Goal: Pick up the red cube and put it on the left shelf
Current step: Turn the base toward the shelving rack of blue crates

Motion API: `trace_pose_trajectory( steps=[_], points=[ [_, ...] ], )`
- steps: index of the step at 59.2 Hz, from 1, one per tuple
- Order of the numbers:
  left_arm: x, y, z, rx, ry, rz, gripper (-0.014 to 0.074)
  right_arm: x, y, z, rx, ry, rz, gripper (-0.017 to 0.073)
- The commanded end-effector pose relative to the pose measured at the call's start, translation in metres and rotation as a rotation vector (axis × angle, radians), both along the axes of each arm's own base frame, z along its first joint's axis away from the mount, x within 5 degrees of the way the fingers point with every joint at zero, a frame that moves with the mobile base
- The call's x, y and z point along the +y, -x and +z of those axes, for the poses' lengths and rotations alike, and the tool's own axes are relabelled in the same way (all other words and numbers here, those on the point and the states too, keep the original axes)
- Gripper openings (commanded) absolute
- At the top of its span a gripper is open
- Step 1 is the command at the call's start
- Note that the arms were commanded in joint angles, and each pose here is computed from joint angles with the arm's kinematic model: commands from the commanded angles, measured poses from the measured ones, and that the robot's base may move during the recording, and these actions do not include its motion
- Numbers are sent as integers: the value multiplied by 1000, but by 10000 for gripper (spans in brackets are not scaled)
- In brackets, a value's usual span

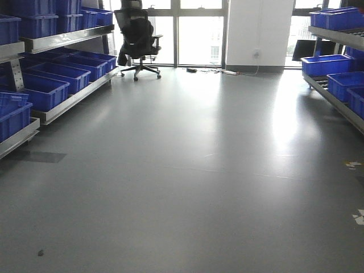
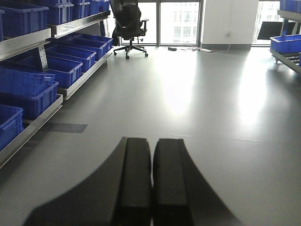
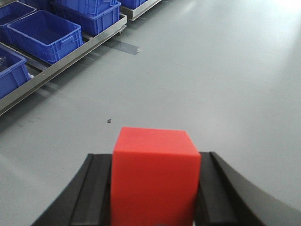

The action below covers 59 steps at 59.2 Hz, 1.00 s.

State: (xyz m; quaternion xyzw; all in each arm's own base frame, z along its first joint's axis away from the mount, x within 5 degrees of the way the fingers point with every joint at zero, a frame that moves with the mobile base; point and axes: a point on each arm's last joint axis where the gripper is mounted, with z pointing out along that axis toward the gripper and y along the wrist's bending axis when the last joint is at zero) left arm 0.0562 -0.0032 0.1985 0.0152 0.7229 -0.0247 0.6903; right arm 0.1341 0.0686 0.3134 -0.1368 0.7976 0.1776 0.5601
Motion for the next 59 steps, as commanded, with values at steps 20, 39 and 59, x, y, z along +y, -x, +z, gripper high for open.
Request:
trace_pose_trajectory(
  steps=[20,39,59],
  points=[
    [0,0,1,-80,9,-5,101,1,-1,18,-109,-45,2,56],
    [0,0,1,-80,9,-5,101,1,-1,18,-109,-45,2,56],
    [0,0,1,-80,9,-5,101,1,-1,18,-109,-45,2,56]
  ],
)
